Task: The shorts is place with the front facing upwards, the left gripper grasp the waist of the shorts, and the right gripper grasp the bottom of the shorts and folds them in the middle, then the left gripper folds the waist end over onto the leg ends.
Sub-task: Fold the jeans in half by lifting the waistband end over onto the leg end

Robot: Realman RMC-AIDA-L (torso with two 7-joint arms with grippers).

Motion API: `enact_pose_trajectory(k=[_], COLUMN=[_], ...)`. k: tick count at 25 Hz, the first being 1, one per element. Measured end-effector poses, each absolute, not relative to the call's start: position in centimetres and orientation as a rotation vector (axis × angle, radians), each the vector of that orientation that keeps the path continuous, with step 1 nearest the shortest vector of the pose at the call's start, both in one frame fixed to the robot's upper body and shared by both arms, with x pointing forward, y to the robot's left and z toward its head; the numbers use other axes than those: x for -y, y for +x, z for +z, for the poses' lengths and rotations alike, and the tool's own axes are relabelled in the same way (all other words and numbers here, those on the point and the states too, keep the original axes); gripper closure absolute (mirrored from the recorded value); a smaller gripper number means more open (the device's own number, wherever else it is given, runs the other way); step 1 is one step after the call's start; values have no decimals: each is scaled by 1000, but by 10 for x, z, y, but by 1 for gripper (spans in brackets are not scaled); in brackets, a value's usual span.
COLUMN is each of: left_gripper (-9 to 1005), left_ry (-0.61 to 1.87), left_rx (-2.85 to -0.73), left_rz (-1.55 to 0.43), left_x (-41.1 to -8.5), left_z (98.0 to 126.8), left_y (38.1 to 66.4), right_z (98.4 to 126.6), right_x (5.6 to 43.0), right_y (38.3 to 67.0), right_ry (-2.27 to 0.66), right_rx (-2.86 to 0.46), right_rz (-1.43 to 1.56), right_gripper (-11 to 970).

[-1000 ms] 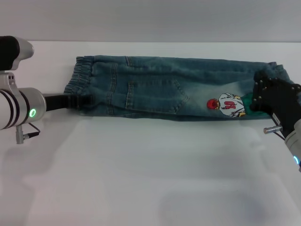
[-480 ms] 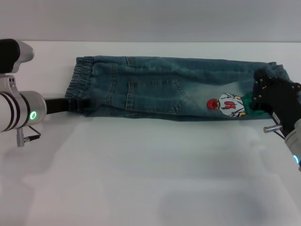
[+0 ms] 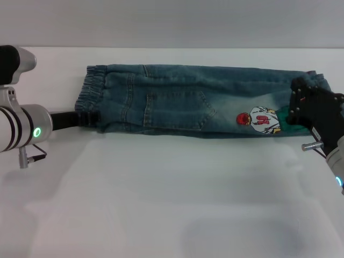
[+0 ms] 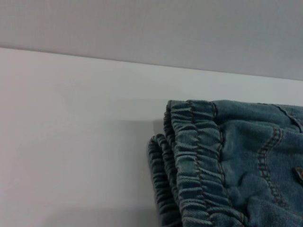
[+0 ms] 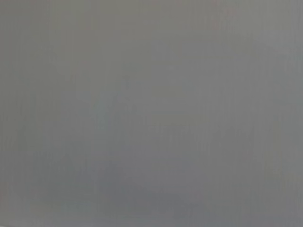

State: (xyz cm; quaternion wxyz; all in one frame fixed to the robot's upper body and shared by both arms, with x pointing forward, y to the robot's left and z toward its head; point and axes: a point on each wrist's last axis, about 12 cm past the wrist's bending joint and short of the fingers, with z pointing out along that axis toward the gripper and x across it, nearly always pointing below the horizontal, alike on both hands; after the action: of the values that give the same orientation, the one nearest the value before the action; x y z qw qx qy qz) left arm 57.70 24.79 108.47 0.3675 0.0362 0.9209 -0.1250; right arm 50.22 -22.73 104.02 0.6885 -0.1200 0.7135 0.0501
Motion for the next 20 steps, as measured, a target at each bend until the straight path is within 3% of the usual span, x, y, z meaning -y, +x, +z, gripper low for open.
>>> enact_pose_trajectory(k=[2, 12, 20], left_gripper=[453, 524, 580], left_ry=[96, 97, 122], left_rx=[-2363, -2343, -2283], left_rz=[-322, -347, -375], left_x=[-247, -244, -241], left_z=[1085, 1093, 1115], left_y=[578, 578, 573], right_z=[1040, 1041, 1041], right_x=[227, 228, 228], right_y=[502, 503, 503], right_ry=[-268, -263, -258], right_rx=[-1596, -1595, -1595], right_rz=[113, 112, 111], right_gripper=[960, 959, 959])
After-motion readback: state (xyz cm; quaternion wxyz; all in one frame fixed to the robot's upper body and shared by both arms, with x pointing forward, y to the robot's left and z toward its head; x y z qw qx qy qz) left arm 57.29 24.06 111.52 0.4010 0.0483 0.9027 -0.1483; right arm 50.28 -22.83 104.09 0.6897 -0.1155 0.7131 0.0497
